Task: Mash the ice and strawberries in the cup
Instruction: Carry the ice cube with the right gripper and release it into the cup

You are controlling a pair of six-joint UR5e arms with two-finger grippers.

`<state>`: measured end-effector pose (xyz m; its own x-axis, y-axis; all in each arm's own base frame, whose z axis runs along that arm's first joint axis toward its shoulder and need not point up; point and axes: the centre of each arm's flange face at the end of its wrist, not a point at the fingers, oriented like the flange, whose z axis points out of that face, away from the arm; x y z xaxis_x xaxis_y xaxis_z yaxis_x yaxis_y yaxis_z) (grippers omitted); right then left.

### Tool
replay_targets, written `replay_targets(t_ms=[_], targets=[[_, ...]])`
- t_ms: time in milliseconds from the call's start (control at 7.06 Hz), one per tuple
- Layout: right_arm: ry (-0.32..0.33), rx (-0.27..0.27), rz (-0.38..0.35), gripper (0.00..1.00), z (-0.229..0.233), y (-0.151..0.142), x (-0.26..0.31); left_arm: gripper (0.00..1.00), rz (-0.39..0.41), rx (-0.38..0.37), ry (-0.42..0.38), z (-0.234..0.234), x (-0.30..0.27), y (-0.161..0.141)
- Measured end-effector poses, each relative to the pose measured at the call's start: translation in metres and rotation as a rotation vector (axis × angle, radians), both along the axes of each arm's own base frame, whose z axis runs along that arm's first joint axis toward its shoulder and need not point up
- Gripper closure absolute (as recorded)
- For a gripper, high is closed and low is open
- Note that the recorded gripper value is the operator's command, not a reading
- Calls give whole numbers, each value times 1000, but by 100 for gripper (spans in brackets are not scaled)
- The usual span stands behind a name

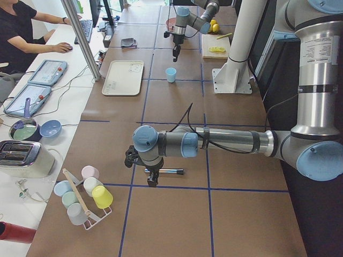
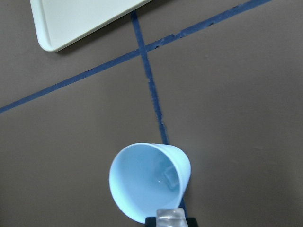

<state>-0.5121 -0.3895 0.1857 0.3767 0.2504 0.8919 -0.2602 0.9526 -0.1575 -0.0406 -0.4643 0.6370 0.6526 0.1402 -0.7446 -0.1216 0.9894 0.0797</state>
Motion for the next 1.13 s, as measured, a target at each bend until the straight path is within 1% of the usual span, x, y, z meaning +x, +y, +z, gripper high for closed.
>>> replay_targets(t_ms=[142,283,425,1134], targets=[[9,-8,16,94,-9,-4,-19,0,0,-1,0,0,0,0],[18,-11,25,41,-11,-9,-29,0,0,0,0,0,0,0],[23,-12,28,1,-11,-10,-34,0,0,0,0,0,0,0],[22,-12,30,1,-10,-10,-33,0,-1,1,0,0,0,0]])
